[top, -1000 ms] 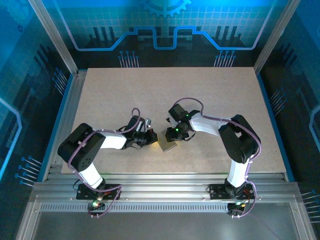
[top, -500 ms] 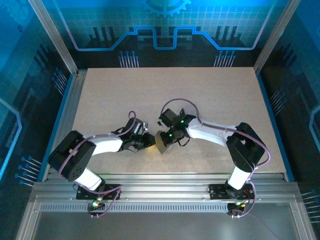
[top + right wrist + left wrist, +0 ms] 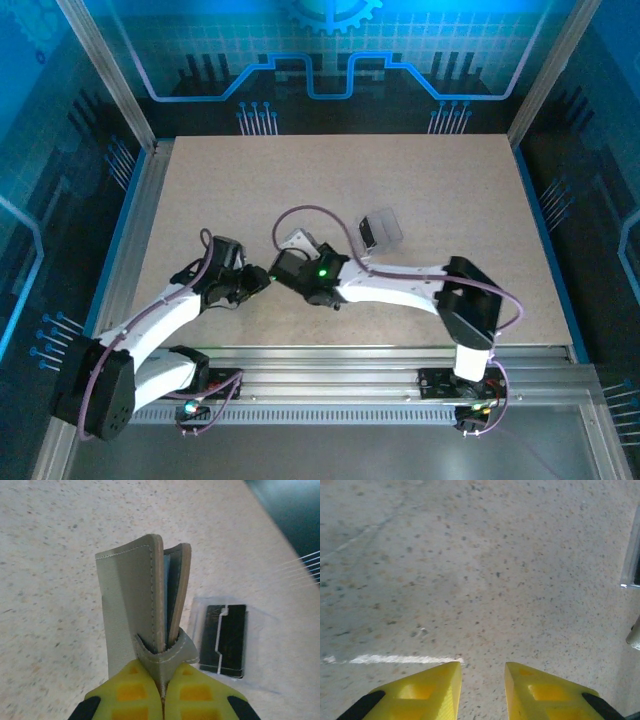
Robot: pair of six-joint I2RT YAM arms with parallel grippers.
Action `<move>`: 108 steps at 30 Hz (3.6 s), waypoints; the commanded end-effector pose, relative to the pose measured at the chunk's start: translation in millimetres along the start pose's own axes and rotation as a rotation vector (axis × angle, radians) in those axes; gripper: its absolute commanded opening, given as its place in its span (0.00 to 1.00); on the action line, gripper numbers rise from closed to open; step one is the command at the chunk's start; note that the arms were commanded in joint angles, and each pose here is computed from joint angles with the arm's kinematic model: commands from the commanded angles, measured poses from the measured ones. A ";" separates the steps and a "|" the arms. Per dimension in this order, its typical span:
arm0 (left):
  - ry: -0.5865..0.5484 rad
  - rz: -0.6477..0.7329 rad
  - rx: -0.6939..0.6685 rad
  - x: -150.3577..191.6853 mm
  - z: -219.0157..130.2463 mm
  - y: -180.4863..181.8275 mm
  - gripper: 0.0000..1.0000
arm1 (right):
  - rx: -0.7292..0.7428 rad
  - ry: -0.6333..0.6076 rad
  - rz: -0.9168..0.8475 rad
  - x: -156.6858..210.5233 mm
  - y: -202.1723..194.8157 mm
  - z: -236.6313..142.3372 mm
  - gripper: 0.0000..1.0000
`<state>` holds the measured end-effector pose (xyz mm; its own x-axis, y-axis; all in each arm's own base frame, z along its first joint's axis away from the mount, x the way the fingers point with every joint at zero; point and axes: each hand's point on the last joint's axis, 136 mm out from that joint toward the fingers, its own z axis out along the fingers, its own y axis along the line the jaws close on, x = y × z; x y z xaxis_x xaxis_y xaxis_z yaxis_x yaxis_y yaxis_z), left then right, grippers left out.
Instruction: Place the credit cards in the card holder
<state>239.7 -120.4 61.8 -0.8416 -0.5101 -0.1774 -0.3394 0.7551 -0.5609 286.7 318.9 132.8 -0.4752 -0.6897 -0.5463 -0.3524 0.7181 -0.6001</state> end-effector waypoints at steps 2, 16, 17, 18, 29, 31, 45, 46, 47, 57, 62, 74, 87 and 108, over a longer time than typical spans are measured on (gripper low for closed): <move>0.003 -0.064 -0.075 5.1 -7.7 24.0 0.30 | 0.263 -0.007 -0.151 5.3 3.7 8.8 0.00; -0.039 -0.113 -0.038 -12.5 -26.2 22.9 0.35 | -0.363 0.018 -0.038 39.7 96.8 -36.9 0.55; -0.035 -0.099 -0.026 -13.3 -26.2 19.4 0.36 | -0.426 0.035 -0.012 43.7 99.2 -40.4 0.55; -0.027 -0.086 -0.010 -13.9 -26.0 15.1 0.37 | -0.465 0.048 0.014 46.4 97.7 -42.8 0.54; 0.111 0.106 0.103 -15.4 9.8 -61.3 0.42 | -0.687 0.342 0.258 93.7 103.7 -21.5 0.05; 0.137 0.119 0.107 -17.8 21.7 -70.3 0.42 | -0.722 0.356 0.297 96.2 108.9 -17.6 0.04; 0.265 0.199 0.009 -0.1 92.6 -67.0 0.39 | -0.629 0.433 0.484 111.5 78.5 37.8 0.06; 0.276 0.205 0.007 7.4 95.7 -64.6 0.38 | -0.611 0.433 0.497 111.0 71.2 43.5 0.06; 0.286 0.214 0.008 15.8 98.3 -63.5 0.38 | -0.602 0.432 0.507 110.4 64.9 48.5 0.06; 0.348 0.248 0.022 118.2 94.0 -55.7 0.35 | -0.523 0.420 0.538 94.4 19.2 85.8 0.22; 0.296 0.227 0.060 121.8 64.7 -57.7 0.36 | -0.430 0.413 0.525 100.2 -6.4 78.0 0.33; 0.166 0.198 0.120 22.3 24.0 -84.3 0.39 | -0.608 0.334 0.515 66.0 15.2 35.3 0.43; 0.265 0.140 0.071 -10.9 101.1 -87.5 0.27 | -0.598 0.402 0.471 52.5 51.7 57.7 0.36; 0.322 0.100 0.024 17.5 129.4 -41.4 0.24 | -0.447 0.499 0.339 88.1 85.6 89.0 0.17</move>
<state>317.5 -217.6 13.5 -0.9568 -0.2894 -0.0280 -0.2052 0.7403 -0.6402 296.6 315.6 26.8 -0.8647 -0.3691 -0.3407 -0.3653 0.9276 -0.0780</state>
